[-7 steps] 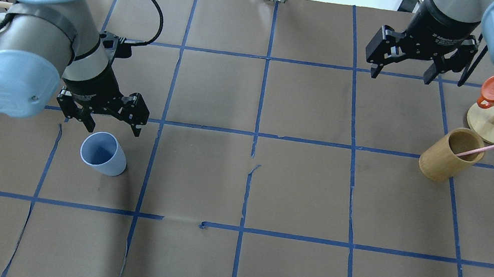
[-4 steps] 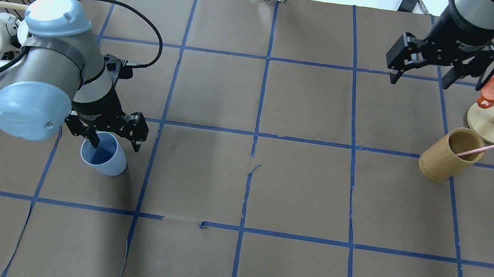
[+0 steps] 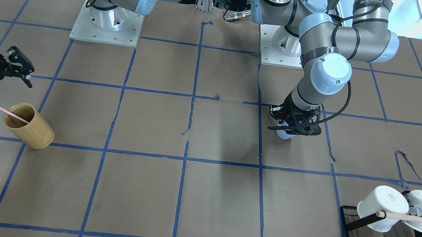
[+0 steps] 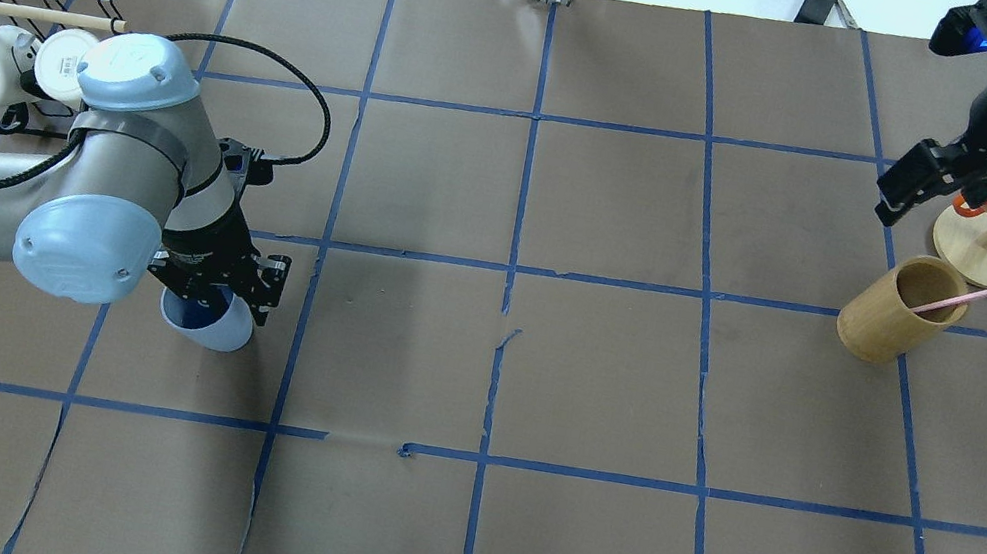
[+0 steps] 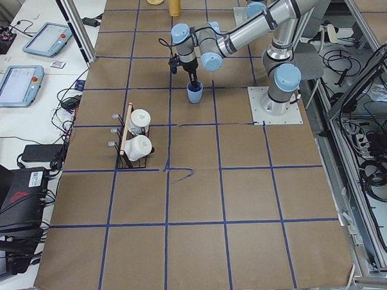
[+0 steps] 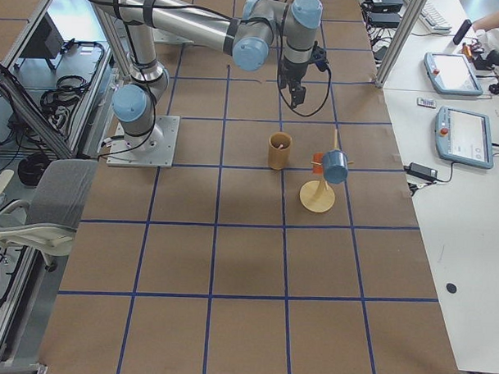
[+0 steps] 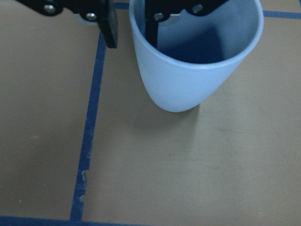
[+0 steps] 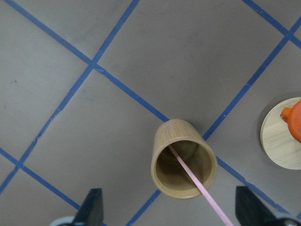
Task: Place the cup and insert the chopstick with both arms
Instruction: 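Lift the blue cup with the left gripper while the right reaches the bamboo cup, then set the blue cup down farther away while the right gripper grasps the chopstick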
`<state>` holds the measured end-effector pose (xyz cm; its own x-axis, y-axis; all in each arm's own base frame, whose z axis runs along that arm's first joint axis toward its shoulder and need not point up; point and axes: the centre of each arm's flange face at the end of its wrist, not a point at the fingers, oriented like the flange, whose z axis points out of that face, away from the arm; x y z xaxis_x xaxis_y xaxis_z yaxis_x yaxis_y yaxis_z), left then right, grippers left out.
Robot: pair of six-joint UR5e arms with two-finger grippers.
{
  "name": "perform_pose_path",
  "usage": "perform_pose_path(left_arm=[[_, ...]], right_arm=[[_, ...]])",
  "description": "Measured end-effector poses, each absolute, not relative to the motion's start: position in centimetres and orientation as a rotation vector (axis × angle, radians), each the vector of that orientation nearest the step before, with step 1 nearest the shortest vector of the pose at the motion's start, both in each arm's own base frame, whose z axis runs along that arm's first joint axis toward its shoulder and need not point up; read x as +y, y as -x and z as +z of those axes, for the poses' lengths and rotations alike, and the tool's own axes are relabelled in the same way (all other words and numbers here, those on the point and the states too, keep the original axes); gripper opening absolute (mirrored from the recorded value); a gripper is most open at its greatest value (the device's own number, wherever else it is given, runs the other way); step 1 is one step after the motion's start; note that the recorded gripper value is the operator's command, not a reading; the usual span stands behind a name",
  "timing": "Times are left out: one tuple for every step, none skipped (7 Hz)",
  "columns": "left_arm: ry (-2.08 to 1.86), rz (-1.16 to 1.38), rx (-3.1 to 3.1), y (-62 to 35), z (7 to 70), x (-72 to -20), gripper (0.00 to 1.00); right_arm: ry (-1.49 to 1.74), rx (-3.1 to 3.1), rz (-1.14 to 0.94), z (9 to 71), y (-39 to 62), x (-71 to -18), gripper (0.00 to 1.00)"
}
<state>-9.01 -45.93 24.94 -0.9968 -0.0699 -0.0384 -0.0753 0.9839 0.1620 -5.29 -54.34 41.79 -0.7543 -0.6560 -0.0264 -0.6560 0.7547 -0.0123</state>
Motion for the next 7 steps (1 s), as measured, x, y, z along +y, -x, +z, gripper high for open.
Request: perform_pose_path(left_arm=[[0.119,0.214,3.09,9.1,25.7,-46.7,0.0],[0.124,0.155,3.09,9.8,27.2,-47.9,0.0],[0.115,0.08,3.095,11.8,29.4,-49.5,0.0],[0.106,0.014,3.113,14.9,31.2,-51.0,0.0],[0.113,-0.033,3.15,18.1,32.4,-52.7,0.0],[0.101,-0.057,3.187,21.5,32.9,-54.5,0.0],[0.058,-0.069,3.207,25.0,32.7,-56.0,0.0]], right_arm=[[1.266,2.823,-0.007,41.2,7.5,-53.9,1.0],[1.429,2.719,-0.019,40.3,9.2,-53.3,1.0],[1.58,2.61,-0.038,39.4,10.6,-52.8,1.0],[1.707,2.509,-0.071,38.7,11.7,-52.5,0.98],[1.81,2.431,-0.108,38.2,12.7,-52.5,0.94],[1.903,2.366,-0.137,38.0,13.3,-52.6,0.93],[1.95,2.321,-0.173,37.4,14.2,-52.8,0.92]])
